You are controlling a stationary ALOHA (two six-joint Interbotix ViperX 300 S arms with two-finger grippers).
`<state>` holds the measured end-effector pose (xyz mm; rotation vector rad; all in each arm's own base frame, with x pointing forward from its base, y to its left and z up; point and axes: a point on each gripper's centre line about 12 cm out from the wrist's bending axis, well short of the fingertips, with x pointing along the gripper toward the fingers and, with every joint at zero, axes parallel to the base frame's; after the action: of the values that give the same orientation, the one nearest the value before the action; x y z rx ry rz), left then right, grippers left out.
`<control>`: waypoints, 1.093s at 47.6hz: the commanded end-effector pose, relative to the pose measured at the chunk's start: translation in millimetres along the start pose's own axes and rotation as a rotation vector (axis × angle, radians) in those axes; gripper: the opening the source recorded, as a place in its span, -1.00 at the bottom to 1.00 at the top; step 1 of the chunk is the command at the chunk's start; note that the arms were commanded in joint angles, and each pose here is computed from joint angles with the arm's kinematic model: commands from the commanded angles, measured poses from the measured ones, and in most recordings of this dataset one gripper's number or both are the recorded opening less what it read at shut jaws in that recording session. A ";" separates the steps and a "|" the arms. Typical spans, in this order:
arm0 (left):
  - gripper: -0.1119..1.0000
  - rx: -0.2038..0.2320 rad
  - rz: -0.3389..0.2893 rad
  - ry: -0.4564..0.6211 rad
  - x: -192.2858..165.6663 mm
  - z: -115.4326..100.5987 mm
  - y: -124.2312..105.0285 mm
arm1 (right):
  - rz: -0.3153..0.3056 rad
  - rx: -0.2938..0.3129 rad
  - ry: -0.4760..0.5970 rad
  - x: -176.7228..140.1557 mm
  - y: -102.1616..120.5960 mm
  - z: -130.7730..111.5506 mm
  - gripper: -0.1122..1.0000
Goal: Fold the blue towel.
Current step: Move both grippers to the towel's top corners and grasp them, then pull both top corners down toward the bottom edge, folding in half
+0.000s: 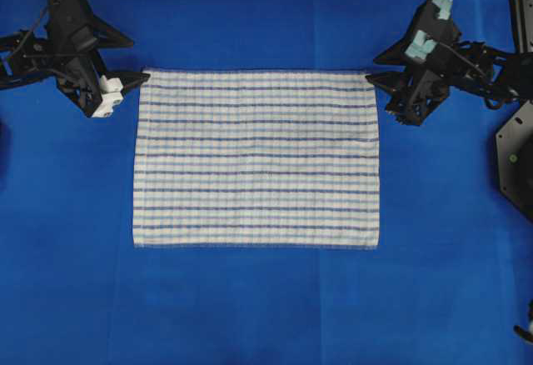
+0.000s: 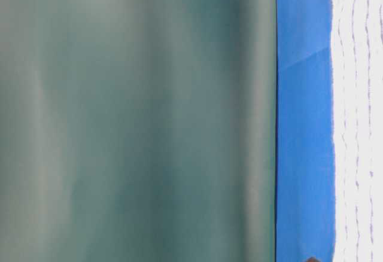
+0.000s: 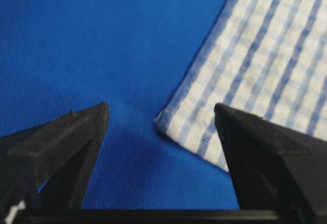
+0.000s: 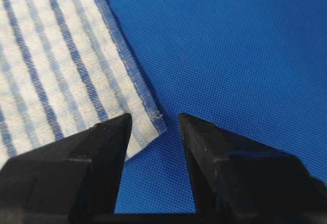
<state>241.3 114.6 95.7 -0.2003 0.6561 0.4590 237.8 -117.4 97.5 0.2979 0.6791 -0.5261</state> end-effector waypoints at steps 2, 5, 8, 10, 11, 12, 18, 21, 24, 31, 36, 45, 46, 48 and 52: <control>0.63 -0.005 0.003 -0.008 6.9 2.8 0.6 | -0.005 0.009 -0.016 6.7 0.0 4.8 0.68; 0.62 -0.006 0.004 0.011 11.0 -1.0 0.8 | -0.007 0.009 -0.007 9.6 -0.3 2.7 0.68; 0.62 -0.015 0.006 0.030 15.0 -5.1 1.0 | -0.010 0.011 0.005 12.3 -0.7 0.5 0.68; 0.62 -0.016 0.006 0.041 17.3 -7.2 1.1 | -0.012 0.012 0.010 13.0 -0.9 -0.6 0.68; 0.62 -0.015 0.007 0.044 18.1 -7.7 1.4 | -0.013 0.013 0.014 13.7 -1.1 -1.6 0.68; 0.62 -0.018 0.008 0.049 19.2 -8.7 1.6 | -0.015 0.016 0.017 14.2 -1.3 -2.3 0.68; 0.60 -0.023 0.009 0.062 21.6 -10.8 1.6 | -0.013 0.014 0.024 15.0 -0.3 -3.9 0.68; 0.56 -0.028 0.008 0.064 21.6 -11.0 1.2 | -0.009 0.011 0.023 14.8 1.0 -3.8 0.67; 0.46 -0.037 0.008 0.067 21.6 -11.4 1.2 | -0.005 0.005 0.023 14.7 2.6 -4.0 0.62; -0.18 -0.041 -0.002 0.099 21.2 -15.3 -3.4 | 0.011 -0.013 0.025 14.4 8.1 -5.0 0.02; -0.64 -0.020 -0.021 0.107 20.9 -16.1 -10.1 | 0.015 -0.015 0.023 13.9 9.5 -4.5 -0.29; -0.72 -0.008 -0.037 0.095 20.0 -12.5 -15.9 | 0.021 -0.015 -0.012 9.4 10.7 3.9 -0.29; -0.72 -0.007 -0.037 0.093 19.6 -11.9 -15.6 | 0.021 -0.013 -0.015 8.5 10.5 5.0 -0.29; -0.72 -0.006 -0.037 0.089 18.4 -10.8 -15.6 | 0.025 -0.015 -0.027 5.8 11.3 7.6 -0.29; -0.72 0.002 -0.041 0.066 13.6 -3.2 -16.2 | 0.030 -0.011 -0.059 -1.0 11.7 14.6 -0.29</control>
<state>252.4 105.7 73.9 -0.2424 0.7500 0.4276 248.3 -112.3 95.9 0.2887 0.6717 -0.5018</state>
